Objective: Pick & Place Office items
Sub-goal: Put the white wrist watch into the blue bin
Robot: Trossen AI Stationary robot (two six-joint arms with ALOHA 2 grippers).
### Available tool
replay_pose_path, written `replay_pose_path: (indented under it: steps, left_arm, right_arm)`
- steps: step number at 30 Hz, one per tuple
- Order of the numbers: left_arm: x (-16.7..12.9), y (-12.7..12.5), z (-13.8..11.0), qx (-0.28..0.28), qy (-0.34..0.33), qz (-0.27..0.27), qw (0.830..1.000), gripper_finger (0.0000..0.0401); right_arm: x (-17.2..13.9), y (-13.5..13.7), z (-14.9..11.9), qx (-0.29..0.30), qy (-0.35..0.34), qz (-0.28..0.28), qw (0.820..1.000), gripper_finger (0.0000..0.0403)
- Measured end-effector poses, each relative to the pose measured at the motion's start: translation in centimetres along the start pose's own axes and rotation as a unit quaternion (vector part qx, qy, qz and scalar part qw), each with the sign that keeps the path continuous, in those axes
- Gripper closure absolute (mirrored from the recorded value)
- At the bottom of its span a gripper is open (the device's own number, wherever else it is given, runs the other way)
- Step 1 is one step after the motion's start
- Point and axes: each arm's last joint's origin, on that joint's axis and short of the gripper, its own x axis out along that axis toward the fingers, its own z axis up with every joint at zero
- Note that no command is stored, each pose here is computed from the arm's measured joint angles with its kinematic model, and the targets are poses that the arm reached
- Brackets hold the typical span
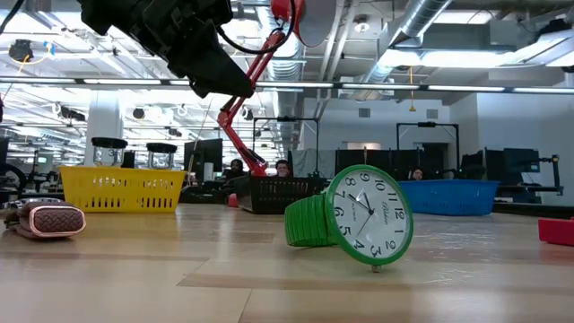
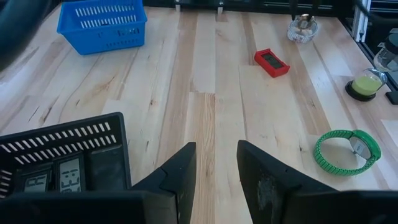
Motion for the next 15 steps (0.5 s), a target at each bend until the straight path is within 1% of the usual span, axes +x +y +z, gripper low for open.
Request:
replay_pose_path:
  steps: [4,15]
  left_arm:
    - [0.0,0.0,0.0,0.0,-0.001,0.0,1.0,0.0291]
    - [0.0,0.0,0.1,-0.001,-0.003,0.0,1.0,0.029]
  right_arm:
    - [0.0,-0.4,0.0,0.001,-0.019,-0.028,0.999,0.028]
    - [3.3,0.1,0.1,0.004,0.042,-0.064,0.997,0.028]
